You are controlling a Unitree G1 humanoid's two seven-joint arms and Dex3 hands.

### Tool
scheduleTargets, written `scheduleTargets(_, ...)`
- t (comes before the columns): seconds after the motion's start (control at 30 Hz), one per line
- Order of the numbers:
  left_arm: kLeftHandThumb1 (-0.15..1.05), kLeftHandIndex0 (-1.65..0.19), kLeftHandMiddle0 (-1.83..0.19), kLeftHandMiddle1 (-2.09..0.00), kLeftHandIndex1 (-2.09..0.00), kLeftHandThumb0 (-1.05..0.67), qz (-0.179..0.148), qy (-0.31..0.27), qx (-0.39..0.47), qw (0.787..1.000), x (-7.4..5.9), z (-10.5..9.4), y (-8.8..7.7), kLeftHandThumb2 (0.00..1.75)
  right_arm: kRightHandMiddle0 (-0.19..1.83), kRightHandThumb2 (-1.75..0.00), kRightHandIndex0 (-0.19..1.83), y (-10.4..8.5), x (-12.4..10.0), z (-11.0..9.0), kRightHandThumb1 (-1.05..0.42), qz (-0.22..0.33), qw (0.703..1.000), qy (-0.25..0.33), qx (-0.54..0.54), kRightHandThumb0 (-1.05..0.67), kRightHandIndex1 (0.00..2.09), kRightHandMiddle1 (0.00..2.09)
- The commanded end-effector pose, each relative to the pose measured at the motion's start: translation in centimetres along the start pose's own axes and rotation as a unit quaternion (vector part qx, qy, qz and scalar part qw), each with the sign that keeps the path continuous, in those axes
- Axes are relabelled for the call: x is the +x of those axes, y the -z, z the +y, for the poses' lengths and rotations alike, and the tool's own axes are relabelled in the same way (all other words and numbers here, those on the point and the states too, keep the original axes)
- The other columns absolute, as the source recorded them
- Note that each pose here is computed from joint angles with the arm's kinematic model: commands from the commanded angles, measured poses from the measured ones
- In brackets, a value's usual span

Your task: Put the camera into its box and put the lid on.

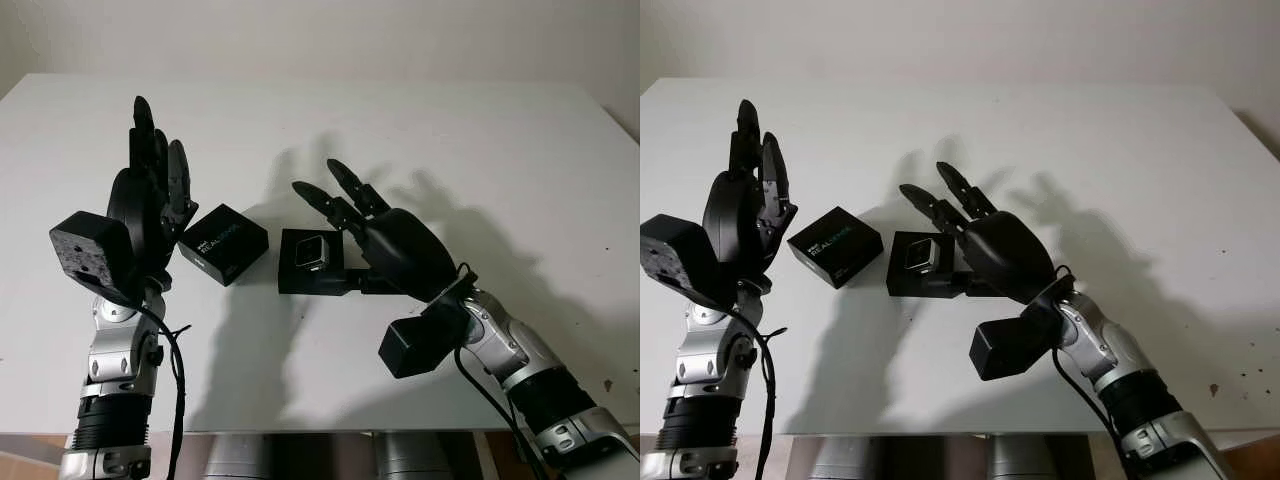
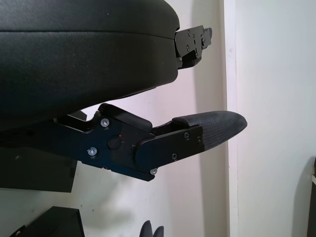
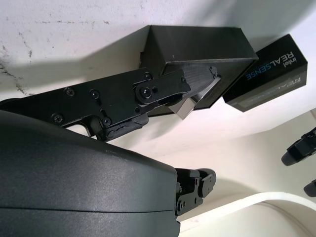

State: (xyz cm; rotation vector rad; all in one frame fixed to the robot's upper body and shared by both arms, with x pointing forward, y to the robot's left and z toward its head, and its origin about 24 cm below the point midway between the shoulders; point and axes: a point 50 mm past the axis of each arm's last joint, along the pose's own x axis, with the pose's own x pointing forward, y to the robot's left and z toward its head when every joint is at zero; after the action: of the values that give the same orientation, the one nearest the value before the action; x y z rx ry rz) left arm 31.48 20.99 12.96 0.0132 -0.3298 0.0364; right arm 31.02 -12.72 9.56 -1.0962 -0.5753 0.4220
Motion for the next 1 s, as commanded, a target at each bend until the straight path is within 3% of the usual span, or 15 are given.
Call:
scheduleTargets(0.0,1.05,0.19,0.19,0.0,0.0,-0.71,-0.012,0.005,0.008,1.0,0.3,0.0,-0.7,0.66,0.26,-0.06,0.13,-0.4,0.2,-0.7,-1.04,0.004,1.0,0.008,0.003,-0.61,0.14,0.19)
scheduleTargets(0.23,1.05,0.19,0.19,0.0,0.0,-0.72,-0.011,0.006,0.007,1.0,0.3,-0.1,-0.6,0.65,0.45,-0.05,0.28,-2.2,1.4,-3.9,-1.01,0.003,0.999,0.038,-0.027,-0.68,0.15,0.27)
scheduleTargets(0.3,1.05,0.19,0.19,0.0,0.0,-0.73,-0.011,0.006,0.005,1.0,0.3,-0.1,-0.6,0.65,0.43,-0.05,0.33,-2.8,1.6,-4.7,-1.0,-0.004,0.998,0.054,-0.038,-0.69,0.11,0.5)
scheduleTargets(0.33,1.05,0.19,0.19,0.0,0.0,-0.72,-0.012,0.006,0.003,1.0,0.3,-0.2,-0.6,0.65,0.35,-0.05,0.36,-3.2,1.8,-5.3,-1.0,-0.009,0.997,0.061,-0.046,-0.7,0.09,0.8)
scheduleTargets(0.37,1.05,0.19,0.19,0.0,0.0,-0.72,-0.012,0.006,0.001,1.0,0.4,-0.2,-0.5,0.65,0.29,-0.05,0.37,-3.4,1.9,-5.6,-1.0,-0.01,0.997,0.064,-0.051,-0.71,0.08,0.96)
scheduleTargets(0.43,1.05,0.19,0.19,0.0,0.0,-0.72,-0.011,0.006,0.001,1.0,0.4,-0.4,-0.5,0.65,0.24,-0.05,0.38,-4.1,2.1,-6.2,-1.0,-0.016,0.995,0.066,-0.067,-0.71,0.07,1.1)
scheduleTargets(0.5,1.05,0.19,0.19,0.0,0.0,-0.72,-0.011,0.005,0.002,1.0,0.4,-0.5,-0.4,0.65,0.23,-0.05,0.38,-4.6,2.3,-6.5,-0.98,-0.023,0.994,0.064,-0.086,-0.73,0.06,1.04)
scheduleTargets(0.6,1.05,0.19,0.19,0.0,0.0,-0.72,-0.011,0.003,-0.001,1.0,0.4,-0.7,-0.3,0.66,0.29,-0.05,0.37,-5.1,2.4,-6.5,-0.98,-0.029,0.991,0.052,-0.118,-0.73,0.05,0.72)
scheduleTargets(0.97,1.05,0.19,0.19,0.0,0.0,-0.7,-0.013,-0.002,-0.017,1.0,0.4,-1.2,0.0,0.65,0.42,-0.05,0.33,-5.7,2.4,-6.3,-0.92,-0.014,0.981,-0.001,-0.192,-0.73,0.04,0.46)
